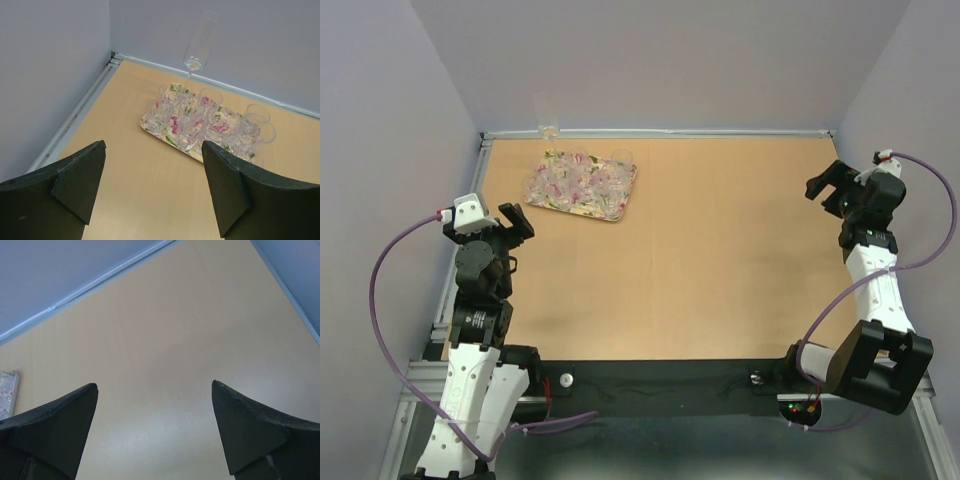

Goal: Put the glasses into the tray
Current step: Place the glass into the tray

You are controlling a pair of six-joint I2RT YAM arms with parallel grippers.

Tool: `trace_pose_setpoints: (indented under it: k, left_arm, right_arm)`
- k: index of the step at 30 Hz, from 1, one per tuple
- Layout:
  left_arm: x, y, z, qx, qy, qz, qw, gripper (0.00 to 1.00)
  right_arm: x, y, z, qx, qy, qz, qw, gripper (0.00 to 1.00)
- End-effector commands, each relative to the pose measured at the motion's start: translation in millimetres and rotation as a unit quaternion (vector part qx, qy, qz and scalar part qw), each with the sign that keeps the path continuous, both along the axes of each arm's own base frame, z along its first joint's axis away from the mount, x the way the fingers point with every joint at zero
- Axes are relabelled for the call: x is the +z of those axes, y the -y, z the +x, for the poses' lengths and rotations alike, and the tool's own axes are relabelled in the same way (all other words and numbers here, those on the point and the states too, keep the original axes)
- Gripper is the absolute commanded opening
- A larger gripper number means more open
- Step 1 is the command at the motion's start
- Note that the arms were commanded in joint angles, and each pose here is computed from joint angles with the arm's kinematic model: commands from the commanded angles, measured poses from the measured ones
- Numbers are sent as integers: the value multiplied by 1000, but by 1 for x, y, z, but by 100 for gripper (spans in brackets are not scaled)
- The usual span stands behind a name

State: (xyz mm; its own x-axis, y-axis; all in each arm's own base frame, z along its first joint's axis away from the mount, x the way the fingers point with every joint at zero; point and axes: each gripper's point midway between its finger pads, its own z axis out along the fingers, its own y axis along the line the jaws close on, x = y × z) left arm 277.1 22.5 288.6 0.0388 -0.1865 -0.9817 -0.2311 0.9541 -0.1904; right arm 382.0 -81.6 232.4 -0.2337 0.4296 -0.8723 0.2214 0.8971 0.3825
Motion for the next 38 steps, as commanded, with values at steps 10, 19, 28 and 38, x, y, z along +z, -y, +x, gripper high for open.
trace_pose_setpoints:
  k: [10, 19, 28, 38]
  left_arm:
    - [10, 0, 2, -3, 23, 6, 1000, 89]
    - [10, 1, 3, -4, 22, 6, 1000, 89]
    - [10, 2, 2, -6, 23, 5, 1000, 89]
    - [10, 1, 2, -5, 23, 5, 1000, 89]
  right_arm:
    - [23, 19, 1, -60, 41, -8, 997, 100]
    - [23, 20, -1, -58, 40, -18, 997, 100]
    - [25, 28, -4, -75, 42, -29, 996, 100]
    - [13, 28, -1, -54, 25, -53, 997, 100]
